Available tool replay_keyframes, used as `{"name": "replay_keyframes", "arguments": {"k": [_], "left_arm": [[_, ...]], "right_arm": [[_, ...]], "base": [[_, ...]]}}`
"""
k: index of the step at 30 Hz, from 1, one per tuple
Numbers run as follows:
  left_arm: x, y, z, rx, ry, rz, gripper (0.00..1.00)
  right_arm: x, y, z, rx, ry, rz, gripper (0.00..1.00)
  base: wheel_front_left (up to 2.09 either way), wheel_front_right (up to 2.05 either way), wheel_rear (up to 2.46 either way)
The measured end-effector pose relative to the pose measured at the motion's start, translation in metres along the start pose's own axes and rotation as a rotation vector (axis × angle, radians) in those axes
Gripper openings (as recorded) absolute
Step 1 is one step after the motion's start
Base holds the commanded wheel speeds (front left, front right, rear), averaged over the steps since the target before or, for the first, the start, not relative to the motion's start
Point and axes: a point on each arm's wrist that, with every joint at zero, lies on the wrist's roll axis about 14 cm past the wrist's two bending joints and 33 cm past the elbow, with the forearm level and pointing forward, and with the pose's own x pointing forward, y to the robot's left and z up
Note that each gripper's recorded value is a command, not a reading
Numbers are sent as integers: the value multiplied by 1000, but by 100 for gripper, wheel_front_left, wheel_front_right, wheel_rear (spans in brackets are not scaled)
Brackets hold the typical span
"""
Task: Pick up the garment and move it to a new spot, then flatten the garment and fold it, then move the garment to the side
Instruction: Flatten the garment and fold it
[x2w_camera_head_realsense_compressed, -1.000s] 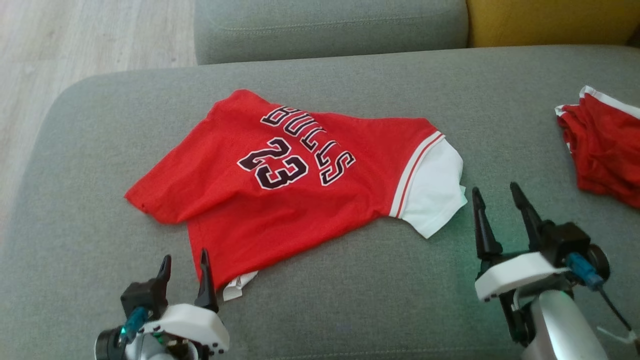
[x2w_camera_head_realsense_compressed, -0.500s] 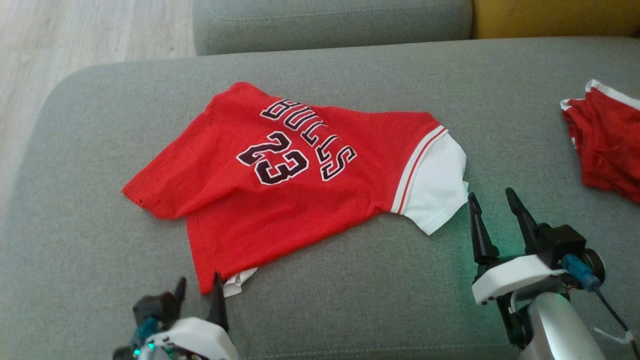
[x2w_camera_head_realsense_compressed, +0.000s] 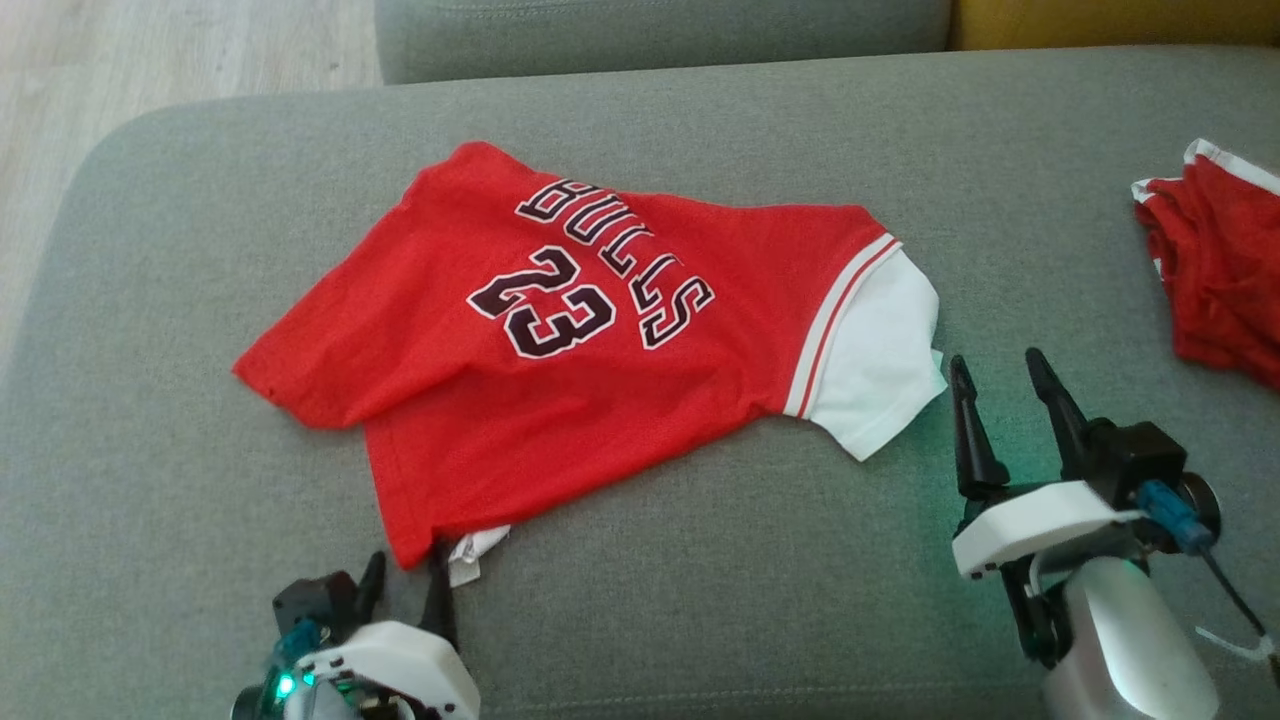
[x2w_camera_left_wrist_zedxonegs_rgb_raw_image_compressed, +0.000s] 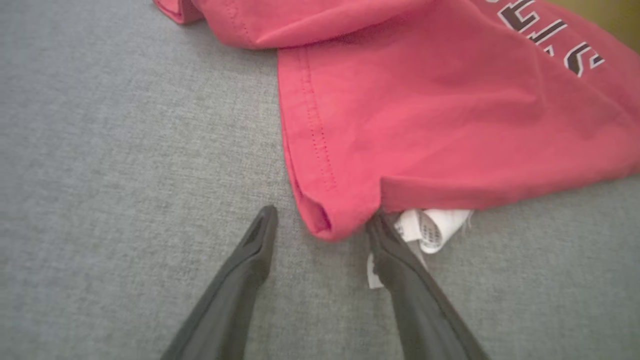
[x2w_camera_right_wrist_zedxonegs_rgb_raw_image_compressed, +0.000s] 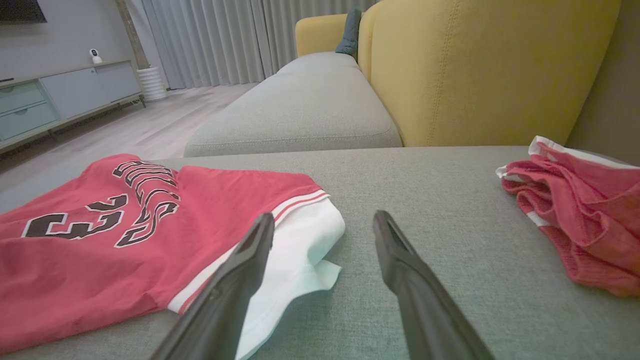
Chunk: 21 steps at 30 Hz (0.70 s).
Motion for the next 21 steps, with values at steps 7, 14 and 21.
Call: {"name": "replay_keyframes", "arguments": {"k": [7,14,21], "left_arm": [[5,-2,-2,8,12,-14,0],[8,4,8,13,-18,7,0],[5,31,20,15,-61,98,0]], "right_arm": [[9,-6,-3,-9,14,-16,100],[18,-11,-19,-50,77,-22,100],[34,-5,-41,-103,168,12,100]], "base": [[0,0,0],[0,0,0],[0,0,0]]}}
